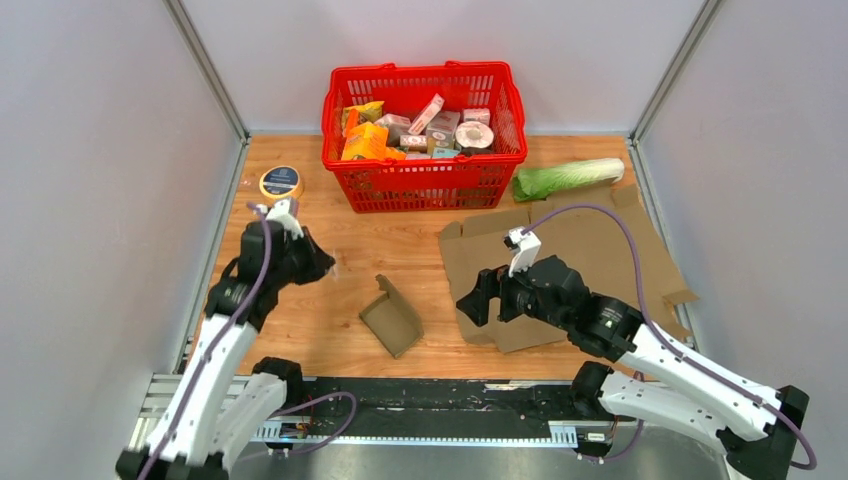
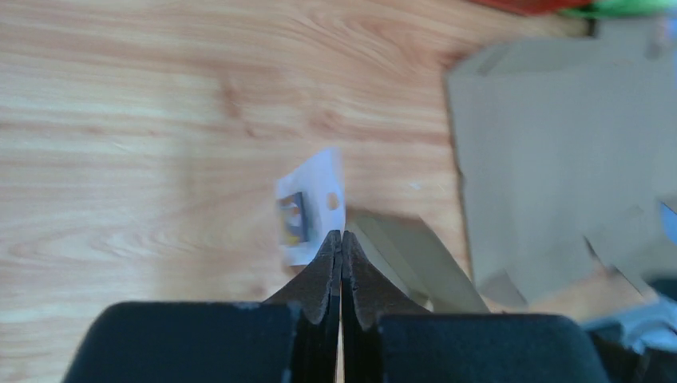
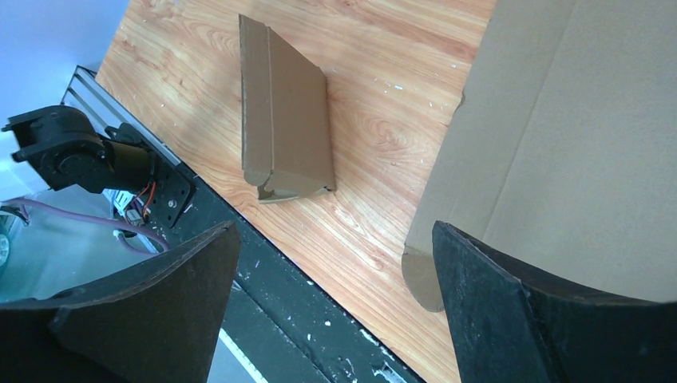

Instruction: Fold the paper box

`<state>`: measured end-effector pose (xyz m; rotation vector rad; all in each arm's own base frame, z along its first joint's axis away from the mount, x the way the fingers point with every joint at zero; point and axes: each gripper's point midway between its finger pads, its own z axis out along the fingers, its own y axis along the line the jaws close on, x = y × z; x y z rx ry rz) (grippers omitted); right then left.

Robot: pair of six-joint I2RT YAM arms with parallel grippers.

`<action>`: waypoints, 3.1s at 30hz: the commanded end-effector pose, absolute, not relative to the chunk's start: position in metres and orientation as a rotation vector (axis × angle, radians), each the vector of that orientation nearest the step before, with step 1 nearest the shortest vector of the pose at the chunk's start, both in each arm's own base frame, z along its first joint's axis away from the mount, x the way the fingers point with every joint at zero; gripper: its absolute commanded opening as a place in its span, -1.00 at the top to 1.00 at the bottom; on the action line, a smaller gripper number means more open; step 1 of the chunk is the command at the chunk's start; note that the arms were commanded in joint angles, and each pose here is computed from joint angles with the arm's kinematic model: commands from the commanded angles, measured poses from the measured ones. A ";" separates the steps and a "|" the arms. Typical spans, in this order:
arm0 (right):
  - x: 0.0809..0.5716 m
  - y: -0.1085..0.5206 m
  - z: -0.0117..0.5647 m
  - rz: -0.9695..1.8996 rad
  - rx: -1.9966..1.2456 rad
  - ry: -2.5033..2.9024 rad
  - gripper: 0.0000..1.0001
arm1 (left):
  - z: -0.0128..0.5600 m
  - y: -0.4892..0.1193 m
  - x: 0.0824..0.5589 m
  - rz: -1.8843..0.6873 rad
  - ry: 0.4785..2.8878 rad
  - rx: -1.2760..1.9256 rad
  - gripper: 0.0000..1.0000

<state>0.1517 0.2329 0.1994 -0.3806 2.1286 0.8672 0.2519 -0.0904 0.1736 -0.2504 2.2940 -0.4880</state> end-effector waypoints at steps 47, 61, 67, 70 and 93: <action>0.109 0.335 0.061 0.656 -0.486 2.286 -0.25 | 0.056 -0.140 0.264 -0.453 2.478 -0.229 0.63; 0.130 0.355 0.026 0.721 -0.333 2.410 1.00 | 0.003 -0.137 0.196 -0.398 2.591 -0.278 0.88; 0.191 0.340 0.029 0.666 -0.248 2.400 0.99 | 0.006 -0.148 0.189 -0.523 2.543 -0.373 0.90; 0.210 0.321 0.026 0.603 -0.233 2.445 0.98 | 0.015 -0.135 0.188 -0.452 2.527 -0.386 0.88; 0.251 0.341 0.127 0.480 -0.864 2.111 -0.08 | 0.139 -0.123 0.227 -0.297 2.283 0.030 0.02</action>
